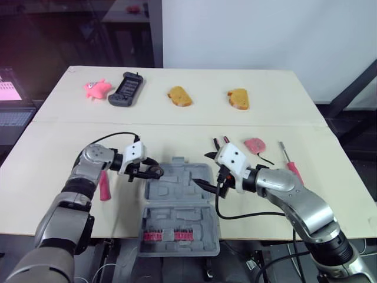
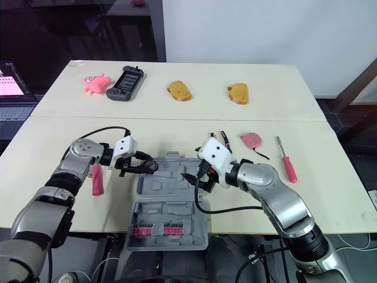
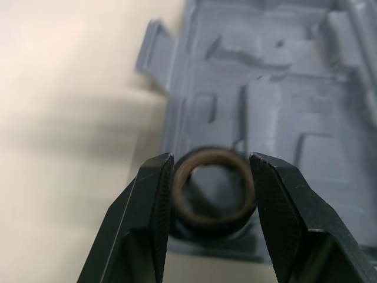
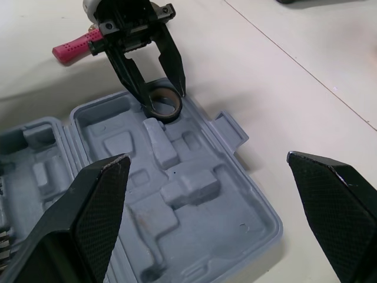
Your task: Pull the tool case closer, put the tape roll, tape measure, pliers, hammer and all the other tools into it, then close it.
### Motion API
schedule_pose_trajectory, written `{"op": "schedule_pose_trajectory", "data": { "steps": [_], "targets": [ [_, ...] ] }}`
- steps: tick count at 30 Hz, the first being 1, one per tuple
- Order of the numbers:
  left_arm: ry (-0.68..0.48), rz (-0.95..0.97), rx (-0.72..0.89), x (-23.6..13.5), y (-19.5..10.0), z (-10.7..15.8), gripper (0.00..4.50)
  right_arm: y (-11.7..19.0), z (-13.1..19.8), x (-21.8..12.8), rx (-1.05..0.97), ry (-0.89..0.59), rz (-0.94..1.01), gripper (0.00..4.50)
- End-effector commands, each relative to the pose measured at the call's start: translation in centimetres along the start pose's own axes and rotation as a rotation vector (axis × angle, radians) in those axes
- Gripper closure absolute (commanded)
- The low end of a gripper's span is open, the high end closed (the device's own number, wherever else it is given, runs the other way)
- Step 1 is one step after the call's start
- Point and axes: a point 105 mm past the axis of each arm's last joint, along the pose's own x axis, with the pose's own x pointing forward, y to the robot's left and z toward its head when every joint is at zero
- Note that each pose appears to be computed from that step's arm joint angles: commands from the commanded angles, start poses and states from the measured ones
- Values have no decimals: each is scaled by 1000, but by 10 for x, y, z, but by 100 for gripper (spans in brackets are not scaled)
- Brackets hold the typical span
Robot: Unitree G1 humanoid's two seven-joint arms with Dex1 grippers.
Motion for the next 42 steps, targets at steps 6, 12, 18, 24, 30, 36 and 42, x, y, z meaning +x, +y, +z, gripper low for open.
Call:
{"op": "schedule_pose_trajectory", "data": {
  "steps": [6,12,18,24,30,36,42],
  "targets": [
    [88,15,20,3,-8,-22,231,1,13,-6,-34,-46,-9,0],
    [143,2,18,4,-13,-32,231,1,14,-7,-33,-48,-11,0],
    [123,16,30,8,-7,-23,231,1,14,-7,-33,-52,-11,0],
    [-7,35,22,-1,7,7,231,-2,18,-10,-39,-69,-20,0],
    [-124,31,28,-30,12,38,231,-18,23,-26,-49,-104,-76,0],
    [-124,114,-66,-93,5,40,231,-41,6,-72,-35,-83,-184,0],
    [49,443,-244,-197,-14,-16,231,-55,-45,-156,18,43,-384,0]
  ]
}}
